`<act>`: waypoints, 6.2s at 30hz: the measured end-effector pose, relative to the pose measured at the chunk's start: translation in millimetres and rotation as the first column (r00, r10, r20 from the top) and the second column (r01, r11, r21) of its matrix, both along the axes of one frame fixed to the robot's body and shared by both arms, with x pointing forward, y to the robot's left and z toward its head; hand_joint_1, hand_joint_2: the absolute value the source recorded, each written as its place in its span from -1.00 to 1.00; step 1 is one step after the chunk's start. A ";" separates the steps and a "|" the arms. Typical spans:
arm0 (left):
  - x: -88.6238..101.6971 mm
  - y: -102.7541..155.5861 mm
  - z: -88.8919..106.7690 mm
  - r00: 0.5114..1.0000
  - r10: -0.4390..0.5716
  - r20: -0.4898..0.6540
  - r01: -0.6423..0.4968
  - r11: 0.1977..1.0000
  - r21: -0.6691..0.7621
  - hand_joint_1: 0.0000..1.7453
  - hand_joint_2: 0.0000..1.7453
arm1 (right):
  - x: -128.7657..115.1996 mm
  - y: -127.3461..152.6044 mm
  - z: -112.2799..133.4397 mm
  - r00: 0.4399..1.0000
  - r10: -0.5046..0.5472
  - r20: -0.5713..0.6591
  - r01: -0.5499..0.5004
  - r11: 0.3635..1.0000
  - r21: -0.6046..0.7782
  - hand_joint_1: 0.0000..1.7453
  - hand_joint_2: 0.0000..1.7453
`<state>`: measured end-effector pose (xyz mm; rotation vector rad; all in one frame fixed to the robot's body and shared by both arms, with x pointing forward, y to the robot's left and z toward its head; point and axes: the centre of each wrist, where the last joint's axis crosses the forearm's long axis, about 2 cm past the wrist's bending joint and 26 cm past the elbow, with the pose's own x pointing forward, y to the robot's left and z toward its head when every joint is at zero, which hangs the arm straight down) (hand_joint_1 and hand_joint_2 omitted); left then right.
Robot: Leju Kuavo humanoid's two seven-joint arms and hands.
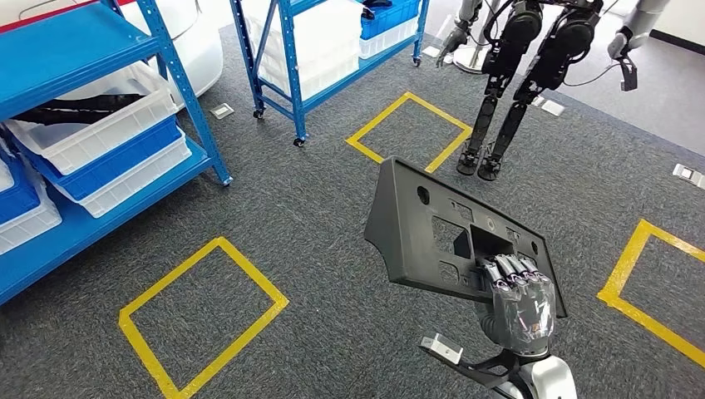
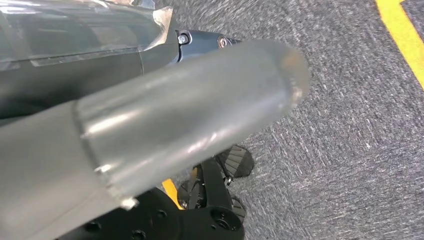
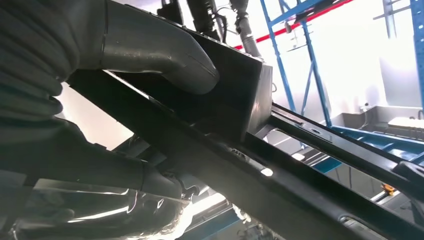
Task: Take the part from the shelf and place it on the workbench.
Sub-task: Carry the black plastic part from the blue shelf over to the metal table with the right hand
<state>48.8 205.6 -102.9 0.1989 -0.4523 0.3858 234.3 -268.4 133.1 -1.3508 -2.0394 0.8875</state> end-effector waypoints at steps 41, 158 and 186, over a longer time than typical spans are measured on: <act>1.0 1.0 -0.2 1.000 -0.007 0.029 0.008 1.000 -0.012 -1.00 -1.00 | 0.4 12.1 -0.5 1.000 -0.019 -0.019 0.018 0.999 -0.050 1.00 1.00; -1.0 5.3 -1.3 0.996 0.075 0.040 -0.073 0.997 -0.040 -1.00 -1.00 | 77.2 -23.6 -15.3 0.935 -0.081 -0.346 -0.047 0.937 -0.347 1.00 1.00; 3.6 9.7 -1.8 0.994 0.041 0.106 -0.030 0.995 -0.098 -1.00 -1.00 | 176.2 -71.2 25.5 0.856 -0.410 -0.314 0.217 0.837 -0.502 1.00 1.00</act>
